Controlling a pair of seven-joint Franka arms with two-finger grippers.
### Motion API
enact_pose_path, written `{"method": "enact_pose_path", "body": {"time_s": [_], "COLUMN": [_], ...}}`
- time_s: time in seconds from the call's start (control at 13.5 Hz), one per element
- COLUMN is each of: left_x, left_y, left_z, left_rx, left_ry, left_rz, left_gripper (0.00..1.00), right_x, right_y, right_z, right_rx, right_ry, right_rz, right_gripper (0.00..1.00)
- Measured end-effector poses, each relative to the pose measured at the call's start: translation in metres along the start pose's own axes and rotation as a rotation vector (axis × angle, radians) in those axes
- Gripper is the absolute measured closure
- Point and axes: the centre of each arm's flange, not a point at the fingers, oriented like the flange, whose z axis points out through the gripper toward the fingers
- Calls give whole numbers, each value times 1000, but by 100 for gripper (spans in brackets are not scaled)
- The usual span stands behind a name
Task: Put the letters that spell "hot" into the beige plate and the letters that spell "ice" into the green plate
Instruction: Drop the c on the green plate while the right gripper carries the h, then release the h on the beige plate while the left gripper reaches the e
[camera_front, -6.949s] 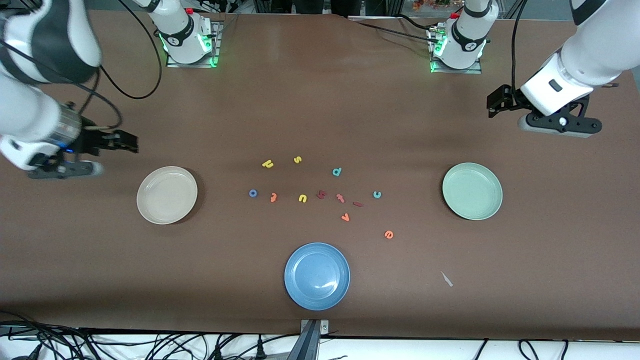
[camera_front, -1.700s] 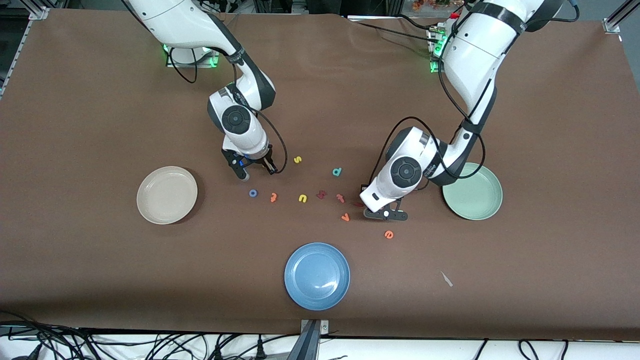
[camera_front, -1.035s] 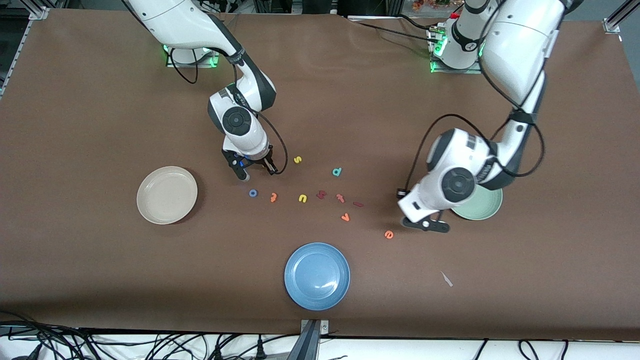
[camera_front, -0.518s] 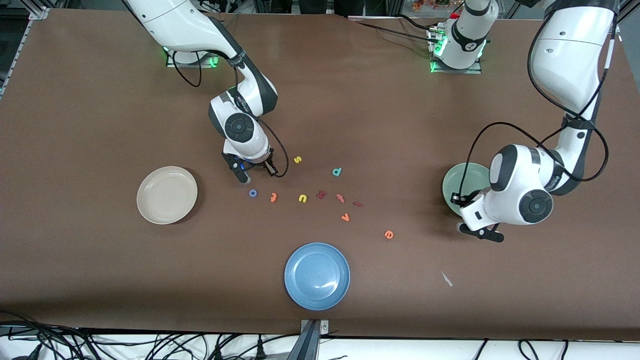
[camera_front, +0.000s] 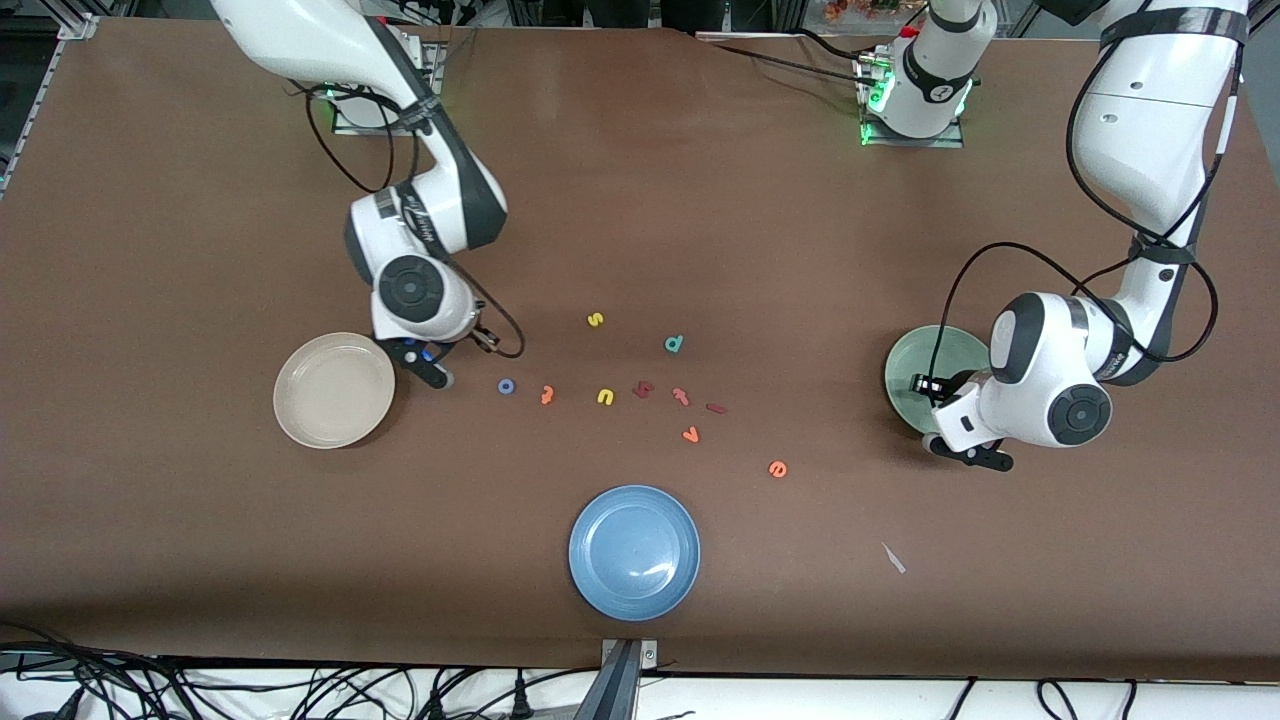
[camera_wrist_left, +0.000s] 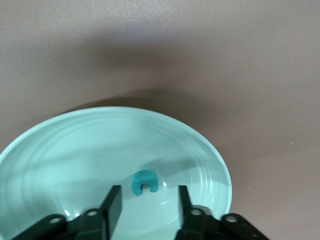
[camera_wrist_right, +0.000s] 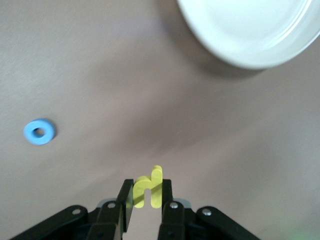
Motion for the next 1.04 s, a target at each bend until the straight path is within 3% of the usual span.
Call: {"method": "enact_pose_path", "body": {"time_s": [0.3, 0.67, 1.04], "left_x": [4, 18, 47], "left_y": [20, 103, 190], "left_z": [-28, -86, -81], "left_rx": [6, 31, 50], "left_ry": [39, 144, 202], "left_rz": [30, 154, 273], "left_gripper": [0, 0, 0], "right_x": [58, 96, 144], "right_y": [54, 88, 116], "right_z": [-6, 2, 29], "right_rx": [-30, -47, -36], "right_ry": [-6, 7, 77], "right_rz": [-217, -383, -494], "right_gripper": [73, 73, 72]}}
